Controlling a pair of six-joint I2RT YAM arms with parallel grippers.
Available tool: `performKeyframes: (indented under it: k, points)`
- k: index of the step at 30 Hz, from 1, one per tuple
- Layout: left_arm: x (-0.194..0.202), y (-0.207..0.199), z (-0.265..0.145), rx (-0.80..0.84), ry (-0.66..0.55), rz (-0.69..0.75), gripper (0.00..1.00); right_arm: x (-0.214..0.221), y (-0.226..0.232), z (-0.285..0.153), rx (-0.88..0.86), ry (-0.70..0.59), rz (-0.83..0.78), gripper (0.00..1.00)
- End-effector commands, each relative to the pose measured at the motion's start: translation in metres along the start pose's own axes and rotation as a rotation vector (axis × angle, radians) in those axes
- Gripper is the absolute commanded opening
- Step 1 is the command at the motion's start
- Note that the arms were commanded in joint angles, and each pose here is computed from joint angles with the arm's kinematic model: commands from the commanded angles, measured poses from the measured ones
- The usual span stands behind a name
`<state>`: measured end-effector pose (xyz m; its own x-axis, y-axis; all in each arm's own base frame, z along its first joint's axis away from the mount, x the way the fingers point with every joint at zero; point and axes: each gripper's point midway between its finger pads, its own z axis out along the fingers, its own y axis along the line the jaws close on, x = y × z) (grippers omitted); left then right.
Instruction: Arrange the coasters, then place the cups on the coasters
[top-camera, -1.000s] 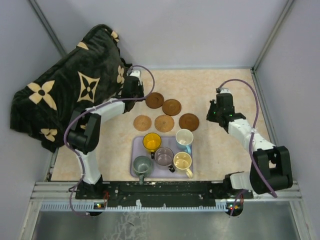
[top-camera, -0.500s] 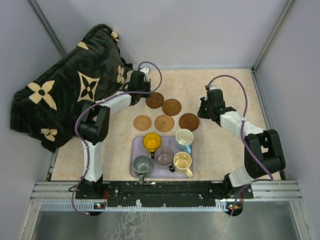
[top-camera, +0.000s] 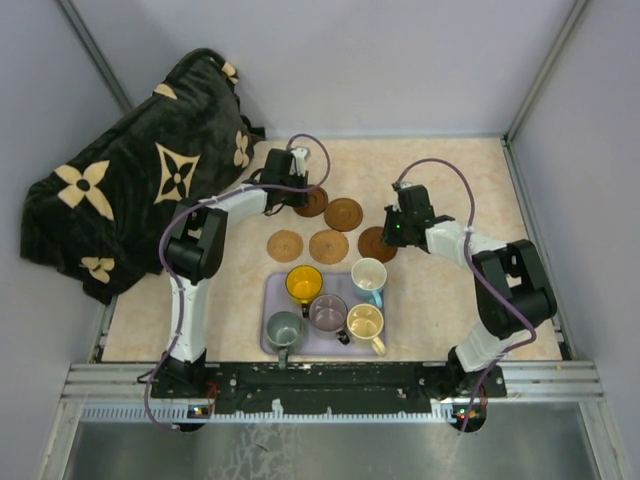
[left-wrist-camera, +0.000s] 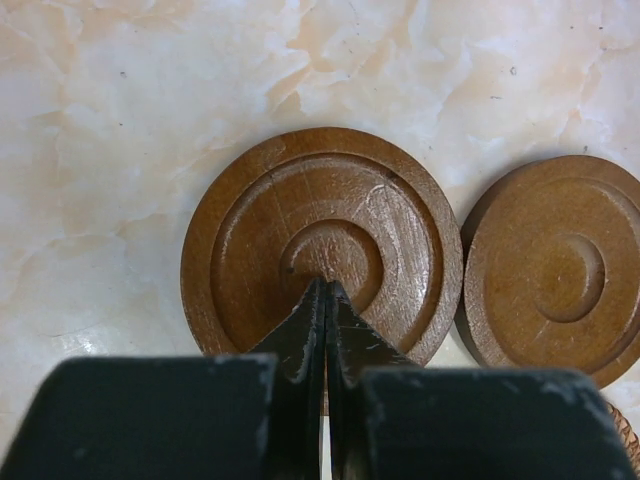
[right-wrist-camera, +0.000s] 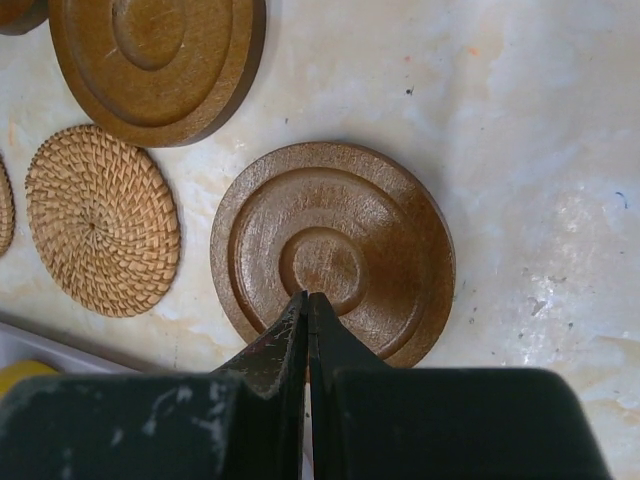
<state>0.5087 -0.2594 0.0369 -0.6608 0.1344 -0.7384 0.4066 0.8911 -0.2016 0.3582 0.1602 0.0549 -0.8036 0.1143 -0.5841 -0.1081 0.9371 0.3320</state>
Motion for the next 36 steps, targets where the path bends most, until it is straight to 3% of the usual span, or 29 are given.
performKeyframes:
  k: [1, 9, 18, 27, 36]
  points:
    - [0.002, -0.007, 0.002, 0.047, 0.022, 0.031, 0.0, -0.012, 0.015, 0.005, -0.056, -0.037, 0.008, 0.0]
    - [0.025, 0.011, 0.014, -0.037, 0.1, 0.021, 0.0, 0.0, 0.005, 0.017, -0.011, 0.003, 0.031, 0.0]
    - [0.053, 0.068, 0.003, -0.248, 0.195, -0.062, 0.0, 0.013, -0.029, 0.031, 0.171, 0.069, 0.064, 0.0]
    - [0.084, 0.123, -0.036, -0.329, 0.246, -0.258, 0.0, -0.011, -0.076, 0.024, 0.29, 0.034, 0.173, 0.0]
    - [0.105, 0.13, -0.067, -0.35, 0.295, -0.324, 0.0, -0.054, -0.119, 0.019, 0.35, -0.037, 0.229, 0.0]
